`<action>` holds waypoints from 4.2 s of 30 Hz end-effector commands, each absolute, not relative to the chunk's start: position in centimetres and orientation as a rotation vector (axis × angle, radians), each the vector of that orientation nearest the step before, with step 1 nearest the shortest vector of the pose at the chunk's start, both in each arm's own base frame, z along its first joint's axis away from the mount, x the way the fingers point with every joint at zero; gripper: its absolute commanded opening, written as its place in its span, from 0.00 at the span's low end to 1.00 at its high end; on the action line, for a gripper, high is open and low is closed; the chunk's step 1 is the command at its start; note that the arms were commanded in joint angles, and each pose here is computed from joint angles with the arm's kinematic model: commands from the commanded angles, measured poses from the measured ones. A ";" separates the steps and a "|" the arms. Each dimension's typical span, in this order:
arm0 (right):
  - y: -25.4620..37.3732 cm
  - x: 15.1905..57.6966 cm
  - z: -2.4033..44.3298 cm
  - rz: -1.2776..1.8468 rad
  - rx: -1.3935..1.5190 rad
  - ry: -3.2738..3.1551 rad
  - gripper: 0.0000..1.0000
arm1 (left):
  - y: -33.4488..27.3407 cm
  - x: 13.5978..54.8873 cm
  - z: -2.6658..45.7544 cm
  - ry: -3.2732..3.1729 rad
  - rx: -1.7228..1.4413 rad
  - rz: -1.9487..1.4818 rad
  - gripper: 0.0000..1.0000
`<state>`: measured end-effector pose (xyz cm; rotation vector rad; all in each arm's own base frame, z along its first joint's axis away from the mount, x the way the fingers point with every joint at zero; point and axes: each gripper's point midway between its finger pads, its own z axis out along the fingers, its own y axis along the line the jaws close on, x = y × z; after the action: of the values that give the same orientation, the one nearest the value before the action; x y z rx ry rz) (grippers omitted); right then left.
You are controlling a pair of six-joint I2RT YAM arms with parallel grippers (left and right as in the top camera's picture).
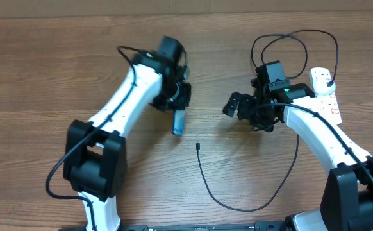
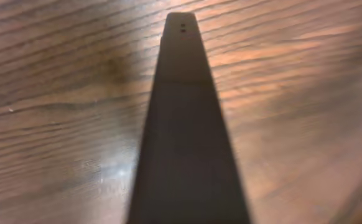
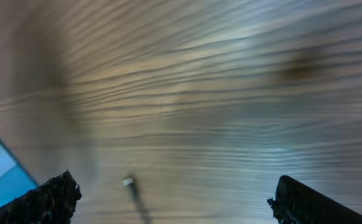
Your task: Plug charger to phone and switch on socket
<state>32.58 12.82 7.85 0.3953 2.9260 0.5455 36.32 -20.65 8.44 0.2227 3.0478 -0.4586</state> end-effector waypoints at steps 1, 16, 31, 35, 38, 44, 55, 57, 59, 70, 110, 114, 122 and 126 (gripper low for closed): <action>10.7 33.0 7.2 0.361 0.407 2.910 1.00 | -19.7 36.3 6.9 3.011 0.112 -0.211 0.04; 10.9 33.1 7.3 0.378 0.409 2.908 1.00 | -19.9 34.3 3.6 3.017 0.143 -0.076 0.09; 10.9 33.1 7.3 0.379 0.409 2.908 1.00 | -19.3 33.3 2.6 3.047 0.146 -0.053 0.17; 10.9 33.1 7.3 0.379 0.409 2.908 1.00 | -19.3 33.2 2.6 3.052 0.146 -0.051 0.14; 10.9 33.1 7.3 0.378 0.409 2.908 1.00 | -19.3 33.1 2.6 3.055 0.147 -0.053 0.12; 10.9 33.1 7.3 0.378 0.409 2.908 1.00 | -19.4 33.3 2.6 3.048 0.146 -0.058 0.04; 10.9 33.1 7.3 0.379 0.409 2.908 1.00 | -19.5 33.2 2.6 3.052 0.146 -0.069 0.04; 10.9 33.1 7.3 0.378 0.409 2.908 1.00 | -19.7 33.1 2.6 3.058 0.149 -0.086 0.04; 10.9 33.1 7.3 0.378 0.409 2.908 1.00 | -19.7 33.1 2.8 3.059 0.148 -0.094 0.04; 10.9 33.1 7.3 0.379 0.409 2.908 1.00 | -22.9 34.3 13.9 2.857 0.058 -0.973 0.04; 21.3 22.5 2.2 0.402 -0.371 3.041 0.40 | -15.4 36.1 18.4 2.683 -0.125 -1.334 0.04; 20.8 21.9 1.5 0.288 -0.390 3.033 0.33 | -15.4 36.1 18.4 2.686 -0.127 -1.328 0.04; 21.0 21.9 1.4 0.294 -0.397 3.027 0.25 | -15.3 35.6 18.1 2.709 -0.118 -1.324 0.04; 21.1 22.0 1.4 0.298 -0.396 3.021 0.21 | -15.3 35.1 18.0 2.732 -0.132 -1.329 0.04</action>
<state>22.05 21.27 1.73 -0.4006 3.0233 0.3229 35.28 -15.04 17.17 -0.1646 2.7516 -1.3037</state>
